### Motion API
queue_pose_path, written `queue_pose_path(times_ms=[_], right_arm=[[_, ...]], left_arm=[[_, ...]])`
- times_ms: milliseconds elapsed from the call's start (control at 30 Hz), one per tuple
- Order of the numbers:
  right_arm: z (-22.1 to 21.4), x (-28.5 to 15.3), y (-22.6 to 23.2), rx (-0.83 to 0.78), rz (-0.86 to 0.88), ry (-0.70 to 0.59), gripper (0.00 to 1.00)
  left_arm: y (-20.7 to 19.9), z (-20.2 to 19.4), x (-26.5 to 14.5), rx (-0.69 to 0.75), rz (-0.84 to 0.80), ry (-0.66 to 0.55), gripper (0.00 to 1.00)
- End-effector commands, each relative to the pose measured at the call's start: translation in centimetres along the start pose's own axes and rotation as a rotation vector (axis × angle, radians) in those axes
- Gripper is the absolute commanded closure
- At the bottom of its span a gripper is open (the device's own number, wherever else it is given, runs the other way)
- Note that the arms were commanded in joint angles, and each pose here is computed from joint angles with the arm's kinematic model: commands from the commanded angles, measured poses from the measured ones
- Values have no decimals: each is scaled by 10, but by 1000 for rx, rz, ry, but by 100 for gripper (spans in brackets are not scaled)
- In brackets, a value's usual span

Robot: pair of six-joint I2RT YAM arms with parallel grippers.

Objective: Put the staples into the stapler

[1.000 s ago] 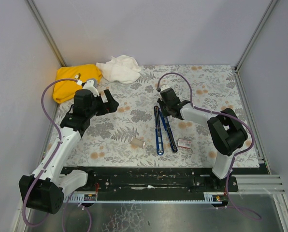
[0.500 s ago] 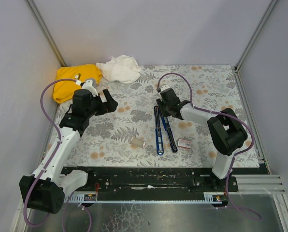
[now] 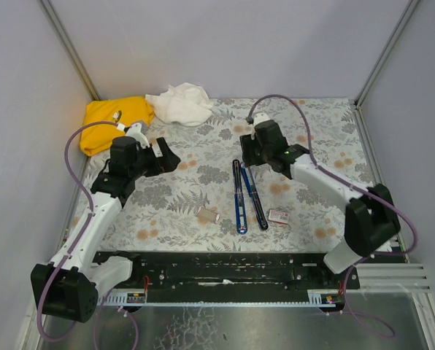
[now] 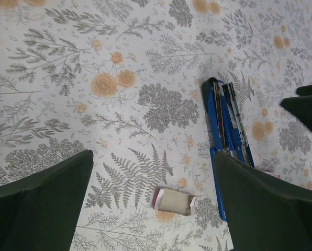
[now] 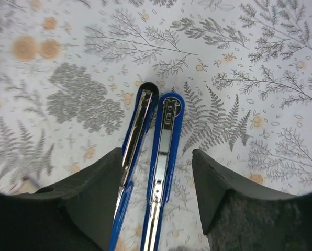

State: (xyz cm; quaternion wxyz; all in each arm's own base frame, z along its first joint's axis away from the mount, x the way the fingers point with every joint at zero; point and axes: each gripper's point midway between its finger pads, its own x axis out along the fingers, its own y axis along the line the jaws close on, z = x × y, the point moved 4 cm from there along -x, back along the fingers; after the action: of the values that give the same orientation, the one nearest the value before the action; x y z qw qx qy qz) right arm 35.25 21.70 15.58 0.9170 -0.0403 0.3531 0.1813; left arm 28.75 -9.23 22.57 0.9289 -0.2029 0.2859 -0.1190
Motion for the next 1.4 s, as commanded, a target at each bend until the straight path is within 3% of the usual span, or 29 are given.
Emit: queue_pose_path(times_ms=[0, 100, 300, 733, 1033, 1367], right_arm=[[0, -49, 8, 121, 58, -15, 36], [-22, -60, 24, 131, -23, 28, 34], [-61, -53, 76, 158, -10, 72, 30], [-92, -6, 81, 96, -164, 157, 29], [-90, 17, 81, 42, -214, 157, 40], [-101, 34, 76, 64, -187, 198, 60]], left_arm=[[-13, -3, 5, 0, -102, 4, 5], [-17, -7, 9, 0, -120, 28, 5], [-12, -15, 11, -11, -103, 46, 5], [-7, -21, 10, -17, -72, 57, 4], [-10, -23, 10, -20, -99, 70, 4], [-15, -25, 11, -11, -120, 78, 4]])
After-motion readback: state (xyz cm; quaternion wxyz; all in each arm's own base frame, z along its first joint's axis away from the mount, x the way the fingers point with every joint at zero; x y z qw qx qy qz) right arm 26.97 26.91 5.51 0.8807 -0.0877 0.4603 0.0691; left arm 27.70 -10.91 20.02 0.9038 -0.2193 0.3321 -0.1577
